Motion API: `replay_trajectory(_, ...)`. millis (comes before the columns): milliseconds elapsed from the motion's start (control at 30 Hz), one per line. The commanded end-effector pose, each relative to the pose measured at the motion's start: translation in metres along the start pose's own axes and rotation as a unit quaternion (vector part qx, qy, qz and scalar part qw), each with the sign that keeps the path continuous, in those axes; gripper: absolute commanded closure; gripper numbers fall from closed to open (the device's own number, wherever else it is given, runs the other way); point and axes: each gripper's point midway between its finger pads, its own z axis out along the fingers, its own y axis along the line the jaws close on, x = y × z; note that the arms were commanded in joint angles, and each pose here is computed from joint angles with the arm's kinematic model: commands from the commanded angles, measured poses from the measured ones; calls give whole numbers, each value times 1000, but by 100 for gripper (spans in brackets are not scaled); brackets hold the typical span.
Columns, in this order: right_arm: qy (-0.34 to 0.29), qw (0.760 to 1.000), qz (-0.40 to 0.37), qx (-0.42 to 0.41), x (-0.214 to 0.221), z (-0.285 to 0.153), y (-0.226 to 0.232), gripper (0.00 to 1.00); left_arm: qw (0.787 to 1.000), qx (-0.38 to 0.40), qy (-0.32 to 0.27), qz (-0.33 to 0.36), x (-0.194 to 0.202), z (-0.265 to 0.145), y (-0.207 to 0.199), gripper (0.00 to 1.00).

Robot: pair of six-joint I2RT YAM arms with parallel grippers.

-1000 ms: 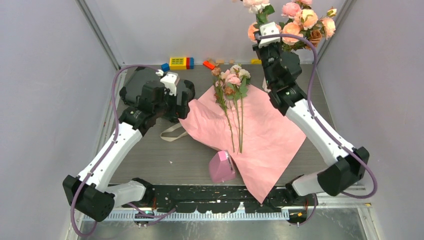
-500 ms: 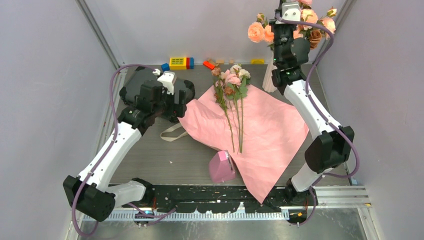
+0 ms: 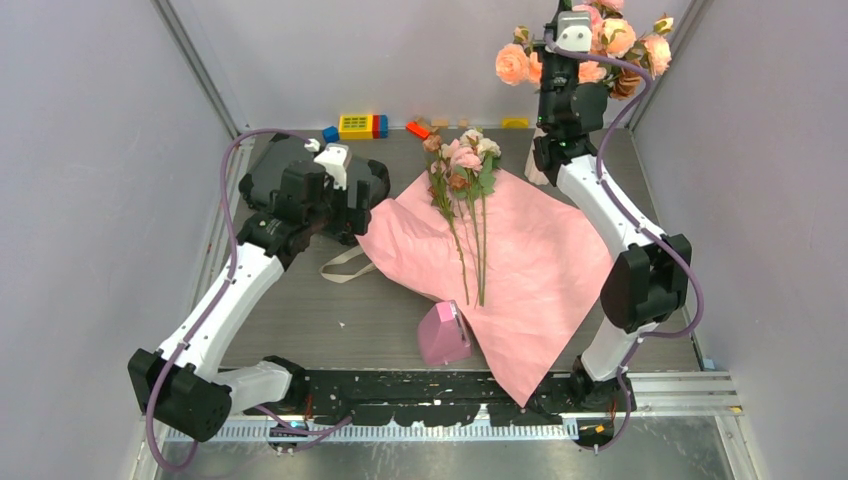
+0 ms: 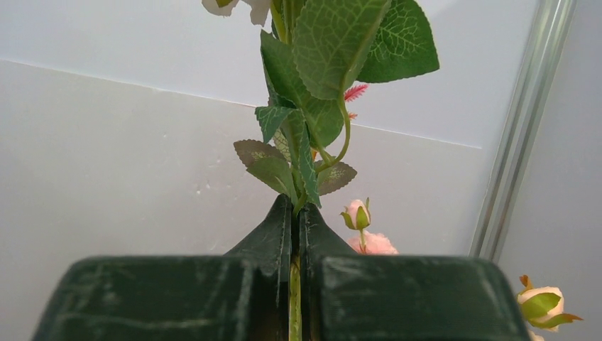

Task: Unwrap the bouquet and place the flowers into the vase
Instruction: Insert the fake flower into the vase.

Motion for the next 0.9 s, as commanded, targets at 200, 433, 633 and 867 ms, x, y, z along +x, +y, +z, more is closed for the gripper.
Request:
replay_trajectory(200,-52,997,-13,47,-22,7,-17,100,1000,-11,-29,5,-14,-1,7,8)
replay_trajectory(433,-41,998,-17,52,-9,6,-17,100,1000,-11,-28,5,-14,0,7,8)
replay_trajectory(633,-39,997,-20,62,0,3,-20,100,1000,-12,-26,5,-13,1,8,8)
replay_trajectory(867,-42,996,-26,73,10,1,-28,100,1000,-16,-24,5,-12,2,11,8)
